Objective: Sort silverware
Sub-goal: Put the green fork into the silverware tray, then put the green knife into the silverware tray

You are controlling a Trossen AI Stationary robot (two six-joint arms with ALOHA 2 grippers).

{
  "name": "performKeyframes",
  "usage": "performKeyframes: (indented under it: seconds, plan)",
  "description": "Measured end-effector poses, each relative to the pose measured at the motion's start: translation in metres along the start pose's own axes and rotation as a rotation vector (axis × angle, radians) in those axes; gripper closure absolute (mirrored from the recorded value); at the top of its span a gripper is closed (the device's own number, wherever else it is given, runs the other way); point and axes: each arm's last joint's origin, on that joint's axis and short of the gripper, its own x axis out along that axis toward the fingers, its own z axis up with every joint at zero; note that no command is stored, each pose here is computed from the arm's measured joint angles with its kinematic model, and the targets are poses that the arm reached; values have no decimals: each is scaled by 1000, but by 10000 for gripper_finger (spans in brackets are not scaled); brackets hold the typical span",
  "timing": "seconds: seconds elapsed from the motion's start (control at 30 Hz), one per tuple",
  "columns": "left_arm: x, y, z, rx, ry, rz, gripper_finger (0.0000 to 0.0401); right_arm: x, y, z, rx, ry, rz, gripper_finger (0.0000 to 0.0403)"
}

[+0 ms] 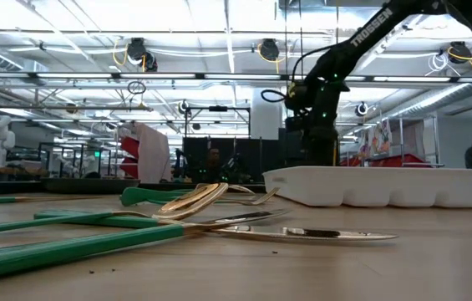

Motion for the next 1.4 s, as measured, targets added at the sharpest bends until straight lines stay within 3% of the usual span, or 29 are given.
performKeyframes:
  seconds: [0.47, 0.7, 0.83, 1.13, 1.27, 1.4]
  plan:
    - [0, 1, -1, 51, 9, 30, 390, 26, -20, 16, -5, 40, -7, 243]
    - [0, 1, -1, 83, 19, 29, 390, 32, -20, 15, 14, 103, 53, 296]
    - [0, 1, -1, 105, 19, 36, 390, 35, -22, 14, 25, 107, 56, 303]
    - [0, 2, -1, 104, 22, 55, 390, 11, -21, 15, 24, 72, 24, 239]
    - [2, 2, -2, 100, 24, 58, 390, -2, -7, 15, 47, 78, 121, 219]
    - [33, 10, -8, 97, 154, 177, 390, -30, 17, 26, 2, 4, 195, 216]
